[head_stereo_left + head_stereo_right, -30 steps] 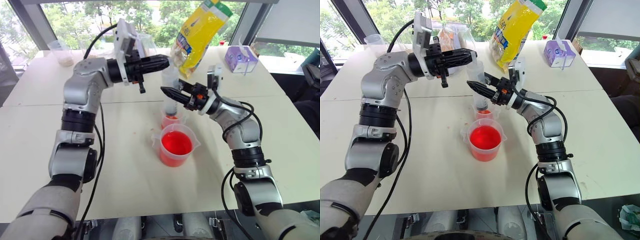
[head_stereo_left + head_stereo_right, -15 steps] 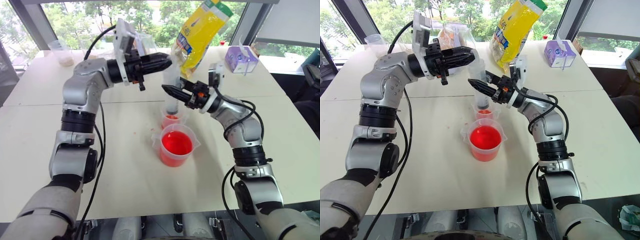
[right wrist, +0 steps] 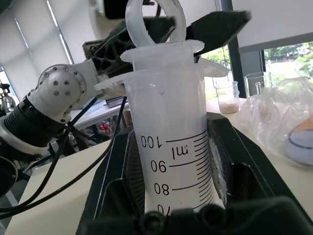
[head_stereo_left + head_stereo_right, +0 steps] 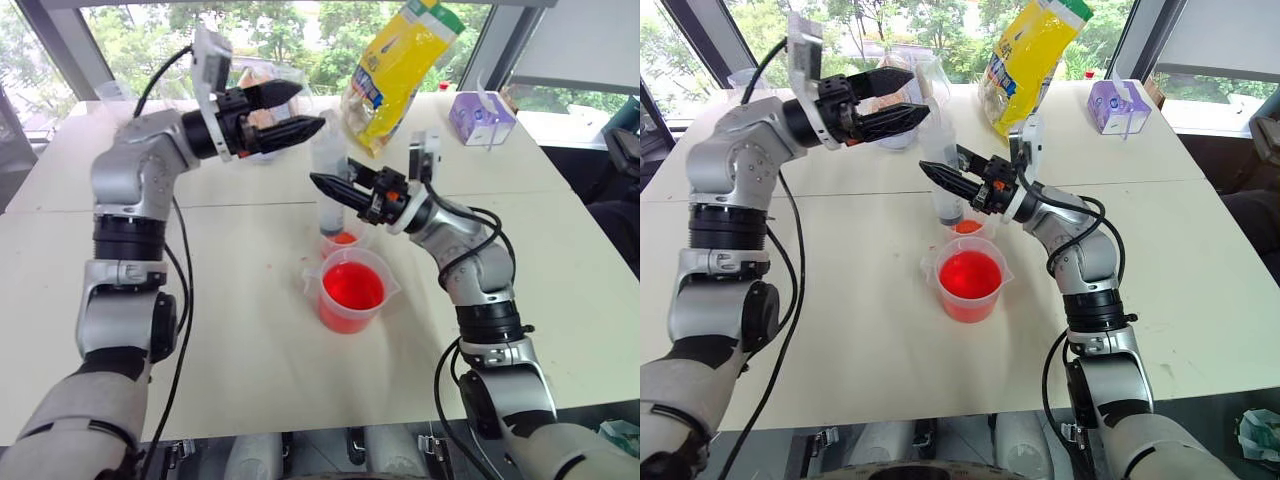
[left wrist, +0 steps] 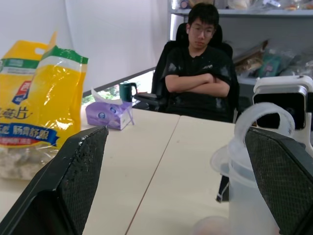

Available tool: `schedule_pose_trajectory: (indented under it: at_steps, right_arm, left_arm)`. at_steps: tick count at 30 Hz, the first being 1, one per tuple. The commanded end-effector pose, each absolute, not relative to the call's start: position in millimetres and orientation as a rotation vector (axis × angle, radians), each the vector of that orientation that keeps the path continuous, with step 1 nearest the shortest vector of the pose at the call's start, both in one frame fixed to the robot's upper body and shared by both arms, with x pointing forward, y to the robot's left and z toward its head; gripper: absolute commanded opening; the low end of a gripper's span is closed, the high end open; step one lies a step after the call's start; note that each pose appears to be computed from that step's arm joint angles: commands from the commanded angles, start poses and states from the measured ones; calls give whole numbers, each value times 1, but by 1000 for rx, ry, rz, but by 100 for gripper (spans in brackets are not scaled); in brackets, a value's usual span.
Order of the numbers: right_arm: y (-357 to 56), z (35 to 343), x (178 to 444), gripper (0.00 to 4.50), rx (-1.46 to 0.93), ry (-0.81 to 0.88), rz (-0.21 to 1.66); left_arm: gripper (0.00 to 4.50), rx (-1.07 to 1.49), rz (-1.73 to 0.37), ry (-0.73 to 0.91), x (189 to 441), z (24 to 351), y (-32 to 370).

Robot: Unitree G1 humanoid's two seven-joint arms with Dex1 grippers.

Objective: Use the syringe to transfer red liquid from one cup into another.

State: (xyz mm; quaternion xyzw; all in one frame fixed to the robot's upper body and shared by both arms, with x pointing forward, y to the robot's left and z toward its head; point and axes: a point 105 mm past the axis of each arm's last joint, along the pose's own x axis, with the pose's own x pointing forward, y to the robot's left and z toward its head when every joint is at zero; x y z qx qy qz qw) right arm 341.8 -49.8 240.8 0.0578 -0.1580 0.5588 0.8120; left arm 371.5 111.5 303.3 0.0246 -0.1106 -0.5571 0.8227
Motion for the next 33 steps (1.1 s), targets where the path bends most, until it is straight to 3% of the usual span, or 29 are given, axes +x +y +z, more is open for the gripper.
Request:
schedule_pose_trajectory:
  at_steps: [1, 10, 14, 21, 26, 33]
  right_arm:
    - [-54, 270, 336, 138, 107, -448, 1199]
    - [-76, 316, 342, 138, 112, -497, 1087]
    - [-107, 323, 361, 138, 69, -349, 898]
    - [-162, 283, 358, 138, 112, 126, 702]
    - [-201, 205, 349, 138, -10, 569, 488]
    - [-214, 163, 350, 138, 30, 721, 399]
  left_arm:
    - [447, 64, -1189, -266, 360, 310, 119]
    - [447, 50, -1179, -210, 344, 288, 123]
    - [447, 40, -1178, -201, 339, 284, 121]
    - [447, 43, -1196, -168, 325, 275, 123]
    - [447, 23, -1248, -145, 309, 269, 117]
    - [447, 26, -1258, -111, 302, 259, 111]
